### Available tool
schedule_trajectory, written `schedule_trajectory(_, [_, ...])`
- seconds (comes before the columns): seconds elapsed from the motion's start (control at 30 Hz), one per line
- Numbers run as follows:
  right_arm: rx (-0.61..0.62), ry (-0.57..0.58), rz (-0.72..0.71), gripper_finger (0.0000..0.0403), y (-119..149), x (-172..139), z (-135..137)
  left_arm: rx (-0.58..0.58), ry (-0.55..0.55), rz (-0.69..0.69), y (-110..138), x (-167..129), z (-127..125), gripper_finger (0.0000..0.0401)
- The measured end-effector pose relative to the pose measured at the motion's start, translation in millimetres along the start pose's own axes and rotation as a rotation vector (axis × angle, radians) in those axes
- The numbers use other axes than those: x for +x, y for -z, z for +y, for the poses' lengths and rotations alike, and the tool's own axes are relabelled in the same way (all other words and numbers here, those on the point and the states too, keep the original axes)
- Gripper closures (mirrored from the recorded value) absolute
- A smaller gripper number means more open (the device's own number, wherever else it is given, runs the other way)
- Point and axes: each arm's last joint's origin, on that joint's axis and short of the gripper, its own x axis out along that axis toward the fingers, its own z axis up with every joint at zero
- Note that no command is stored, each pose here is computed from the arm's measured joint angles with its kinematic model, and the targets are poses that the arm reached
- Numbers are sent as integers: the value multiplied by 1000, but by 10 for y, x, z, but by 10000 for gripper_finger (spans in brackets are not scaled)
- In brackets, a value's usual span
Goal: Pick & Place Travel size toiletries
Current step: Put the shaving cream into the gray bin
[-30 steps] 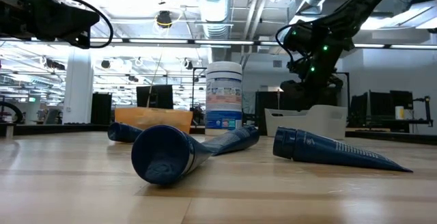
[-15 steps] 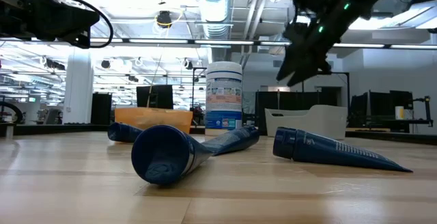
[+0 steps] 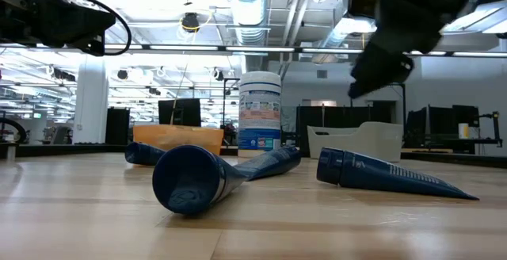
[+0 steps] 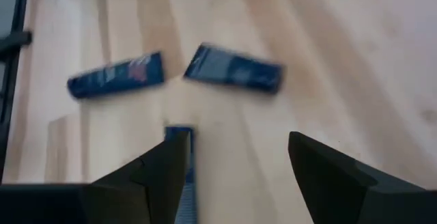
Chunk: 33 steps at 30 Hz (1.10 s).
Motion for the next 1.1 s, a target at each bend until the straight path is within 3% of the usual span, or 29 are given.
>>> schedule_trajectory(0.33, [-113, -60, 37, 163, 375, 391, 482, 0, 0, 1, 1, 2, 0, 400])
schedule_trajectory(0.53, [-219, 0, 57, 163, 436, 647, 674, 3, 1, 12, 10, 12, -4, 400])
schedule_trajectory(0.83, [-289, 136, 135, 163, 493, 947, 739, 5, 2, 21, 16, 24, -8, 400])
schedule_trajectory(1.1, [-340, 150, 144, 187, 518, 1001, 751, 7, 3, 28, 23, 31, -10, 400])
